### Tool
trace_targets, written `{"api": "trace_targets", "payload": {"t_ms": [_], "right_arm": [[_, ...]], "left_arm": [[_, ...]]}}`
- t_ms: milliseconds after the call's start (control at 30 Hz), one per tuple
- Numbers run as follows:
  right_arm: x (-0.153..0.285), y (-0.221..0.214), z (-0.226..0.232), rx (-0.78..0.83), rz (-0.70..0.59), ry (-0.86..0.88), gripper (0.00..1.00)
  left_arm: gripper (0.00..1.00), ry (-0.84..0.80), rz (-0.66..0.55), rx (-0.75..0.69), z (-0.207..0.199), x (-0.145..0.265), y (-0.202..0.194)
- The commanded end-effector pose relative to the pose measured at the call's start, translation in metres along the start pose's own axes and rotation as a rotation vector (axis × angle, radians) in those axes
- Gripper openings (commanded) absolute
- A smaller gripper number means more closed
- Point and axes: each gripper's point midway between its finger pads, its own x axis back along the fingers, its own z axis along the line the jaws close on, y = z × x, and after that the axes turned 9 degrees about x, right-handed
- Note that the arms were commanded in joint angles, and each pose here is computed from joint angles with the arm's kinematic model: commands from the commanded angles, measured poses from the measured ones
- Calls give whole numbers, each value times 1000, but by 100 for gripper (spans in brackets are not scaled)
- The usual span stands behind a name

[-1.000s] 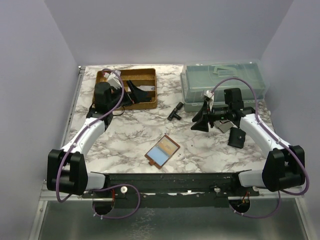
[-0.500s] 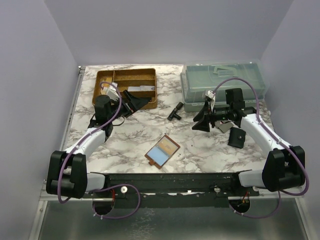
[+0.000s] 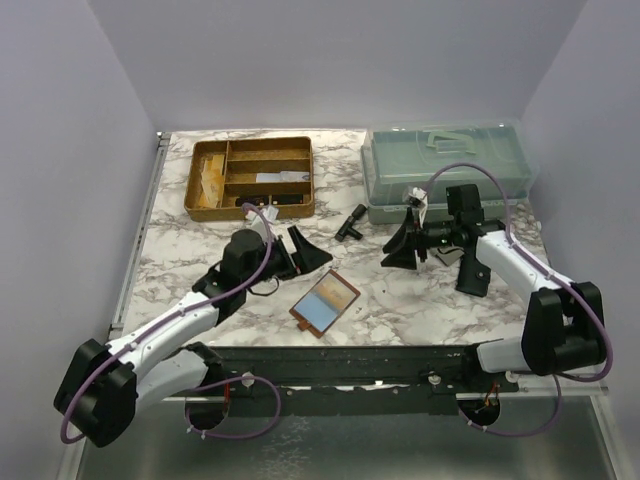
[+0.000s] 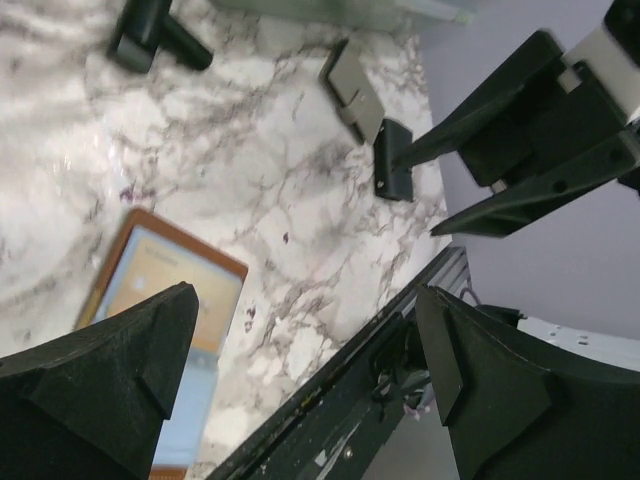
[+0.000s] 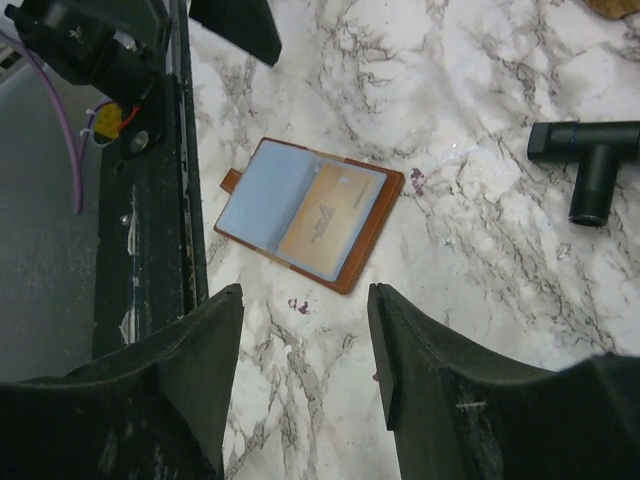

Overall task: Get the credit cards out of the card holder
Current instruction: Remove the credit card from the card holder.

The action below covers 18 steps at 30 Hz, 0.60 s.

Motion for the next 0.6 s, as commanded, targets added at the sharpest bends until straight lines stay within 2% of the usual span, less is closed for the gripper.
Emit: {"api": "trace_targets", "payload": {"t_ms": [0, 333, 567], "right_arm": [[-13, -8, 1, -78, -7, 24, 58], [-72, -50, 8, -199, 203, 17, 54], [-92, -63, 3, -280, 289, -29, 43]], "left_arm": [[98, 132, -63, 102, 37, 7, -27], [93, 100, -73, 189, 47, 1, -67], [88, 127, -94, 206, 63, -2, -80]]}}
